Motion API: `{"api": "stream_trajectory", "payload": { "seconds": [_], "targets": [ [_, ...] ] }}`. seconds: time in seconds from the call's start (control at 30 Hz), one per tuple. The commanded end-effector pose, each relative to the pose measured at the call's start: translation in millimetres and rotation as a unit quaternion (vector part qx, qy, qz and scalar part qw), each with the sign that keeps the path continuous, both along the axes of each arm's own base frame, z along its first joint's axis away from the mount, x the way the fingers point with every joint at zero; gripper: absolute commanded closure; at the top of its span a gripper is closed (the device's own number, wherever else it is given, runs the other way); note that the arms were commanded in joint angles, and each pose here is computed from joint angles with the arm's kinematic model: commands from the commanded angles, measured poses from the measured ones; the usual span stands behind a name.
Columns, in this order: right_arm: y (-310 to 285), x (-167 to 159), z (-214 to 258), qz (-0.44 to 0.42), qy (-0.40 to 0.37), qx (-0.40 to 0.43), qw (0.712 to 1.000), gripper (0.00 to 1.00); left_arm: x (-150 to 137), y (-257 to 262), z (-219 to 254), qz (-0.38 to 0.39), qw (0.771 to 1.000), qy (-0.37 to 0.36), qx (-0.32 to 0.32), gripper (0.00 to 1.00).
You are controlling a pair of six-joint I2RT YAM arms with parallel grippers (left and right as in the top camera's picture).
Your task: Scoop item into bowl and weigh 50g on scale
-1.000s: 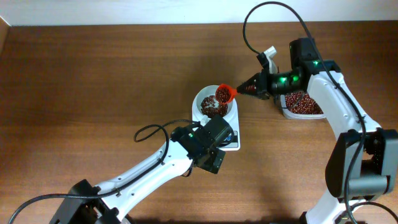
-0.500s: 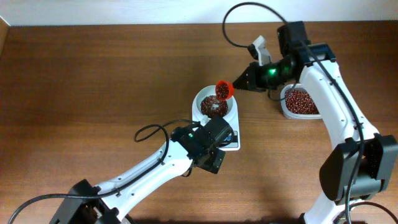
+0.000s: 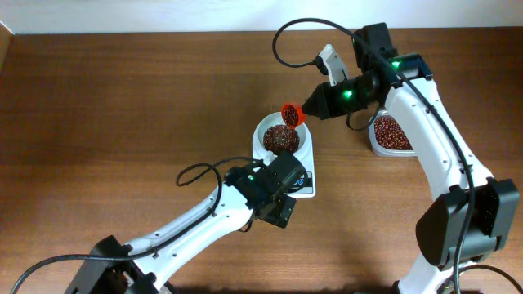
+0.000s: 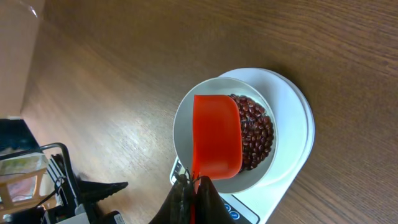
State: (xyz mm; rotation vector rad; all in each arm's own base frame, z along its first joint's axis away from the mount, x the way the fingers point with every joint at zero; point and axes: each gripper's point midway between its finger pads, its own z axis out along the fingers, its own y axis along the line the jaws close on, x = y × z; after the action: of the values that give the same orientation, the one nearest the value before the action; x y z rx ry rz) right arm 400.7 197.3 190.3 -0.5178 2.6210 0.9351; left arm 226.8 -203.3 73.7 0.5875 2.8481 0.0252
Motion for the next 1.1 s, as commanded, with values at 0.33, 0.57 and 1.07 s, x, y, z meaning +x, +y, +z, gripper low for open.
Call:
{"api": "stream_trajectory", "payload": {
  "seconds": [0.33, 0.57, 1.07],
  "targets": [
    [1.0, 2.3, 14.8, 0.006, -0.027, -0.001, 1.000, 0.96, -1.0, 2.1, -3.6, 0.002, 1.000, 0.000, 0.008, 0.01],
    [-4.6, 1.5, 9.3, 0.000, -0.024, -0.023, 0.999, 0.96, -1.1, 2.1, -3.6, 0.002, 1.000, 0.001, 0.007, 0.01],
    [-0.1, -4.9, 7.8, 0.024, -0.028, -0.027, 0.999, 0.96, -1.1, 2.1, -3.6, 0.002, 1.000, 0.001, 0.007, 0.01]
  ]
}}
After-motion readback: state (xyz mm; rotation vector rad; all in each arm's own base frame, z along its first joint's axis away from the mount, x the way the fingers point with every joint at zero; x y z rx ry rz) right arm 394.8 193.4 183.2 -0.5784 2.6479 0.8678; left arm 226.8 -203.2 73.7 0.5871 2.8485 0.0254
